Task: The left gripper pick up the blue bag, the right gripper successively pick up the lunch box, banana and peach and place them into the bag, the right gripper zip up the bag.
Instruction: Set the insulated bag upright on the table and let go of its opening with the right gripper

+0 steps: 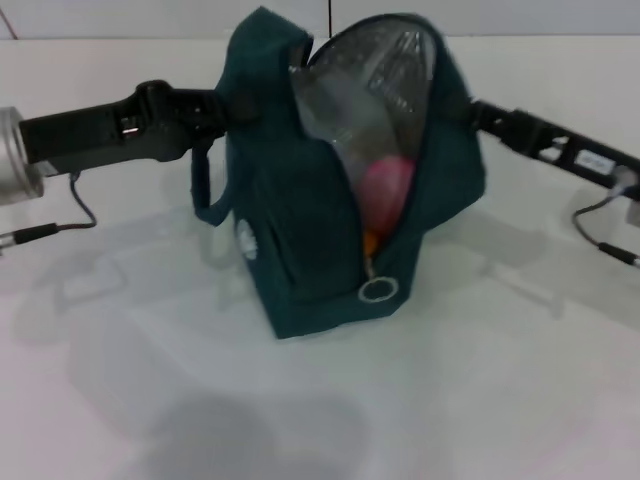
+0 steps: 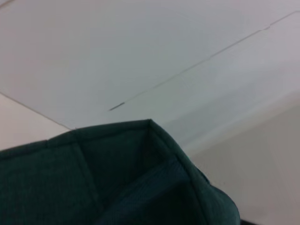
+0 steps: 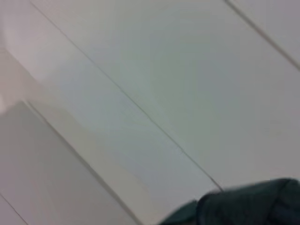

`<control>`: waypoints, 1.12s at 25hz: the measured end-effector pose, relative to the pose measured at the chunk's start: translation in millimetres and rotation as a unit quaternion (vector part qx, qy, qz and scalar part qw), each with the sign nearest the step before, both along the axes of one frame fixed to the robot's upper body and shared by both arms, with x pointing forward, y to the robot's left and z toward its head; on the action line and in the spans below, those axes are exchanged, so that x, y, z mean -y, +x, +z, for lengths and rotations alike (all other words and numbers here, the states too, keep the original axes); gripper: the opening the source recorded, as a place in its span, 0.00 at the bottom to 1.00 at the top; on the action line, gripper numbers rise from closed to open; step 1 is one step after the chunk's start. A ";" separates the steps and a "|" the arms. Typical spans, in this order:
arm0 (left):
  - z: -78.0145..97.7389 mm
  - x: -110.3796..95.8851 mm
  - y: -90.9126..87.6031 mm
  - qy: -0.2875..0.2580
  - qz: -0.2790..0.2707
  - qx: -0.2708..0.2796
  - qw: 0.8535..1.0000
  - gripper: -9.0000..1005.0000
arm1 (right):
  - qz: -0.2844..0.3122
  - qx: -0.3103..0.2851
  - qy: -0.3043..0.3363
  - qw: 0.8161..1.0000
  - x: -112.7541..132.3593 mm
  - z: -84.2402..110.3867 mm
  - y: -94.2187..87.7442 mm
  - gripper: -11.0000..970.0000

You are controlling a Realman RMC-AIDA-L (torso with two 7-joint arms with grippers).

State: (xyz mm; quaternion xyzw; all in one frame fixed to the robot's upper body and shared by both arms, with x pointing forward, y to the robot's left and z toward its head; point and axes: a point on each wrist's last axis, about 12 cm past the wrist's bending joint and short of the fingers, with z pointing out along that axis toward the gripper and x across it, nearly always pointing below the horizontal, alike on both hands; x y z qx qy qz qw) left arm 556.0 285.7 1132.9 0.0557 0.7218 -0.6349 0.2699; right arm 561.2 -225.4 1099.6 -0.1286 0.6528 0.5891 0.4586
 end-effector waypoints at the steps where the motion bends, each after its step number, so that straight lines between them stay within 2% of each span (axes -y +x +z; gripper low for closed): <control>1: 0.3 4.6 1.1 -0.004 -0.003 0.001 1.000 0.05 | -0.003 0.012 0.008 1.000 4.9 2.1 -2.7 0.10; 5: -2.2 27.0 6.6 -0.012 -0.019 0.002 1.000 0.05 | -0.007 0.062 0.020 0.998 24.6 11.7 -14.7 0.07; 9: -15.4 45.5 11.9 0.010 -0.025 -0.022 0.999 0.05 | -0.013 0.071 0.015 0.997 35.5 12.4 -21.7 0.06; 18: -27.3 44.7 9.9 0.021 -0.001 -0.035 0.999 0.05 | -0.019 0.028 -0.014 0.999 32.6 -5.5 -22.8 0.05; 26: -35.3 41.8 8.6 0.036 0.016 -0.046 0.998 0.05 | -0.020 0.027 -0.013 0.999 36.1 -6.9 -26.3 0.06; 28: -36.3 41.1 7.9 0.036 0.017 -0.048 0.998 0.05 | -0.022 0.030 -0.011 0.999 38.1 -7.1 -28.5 0.13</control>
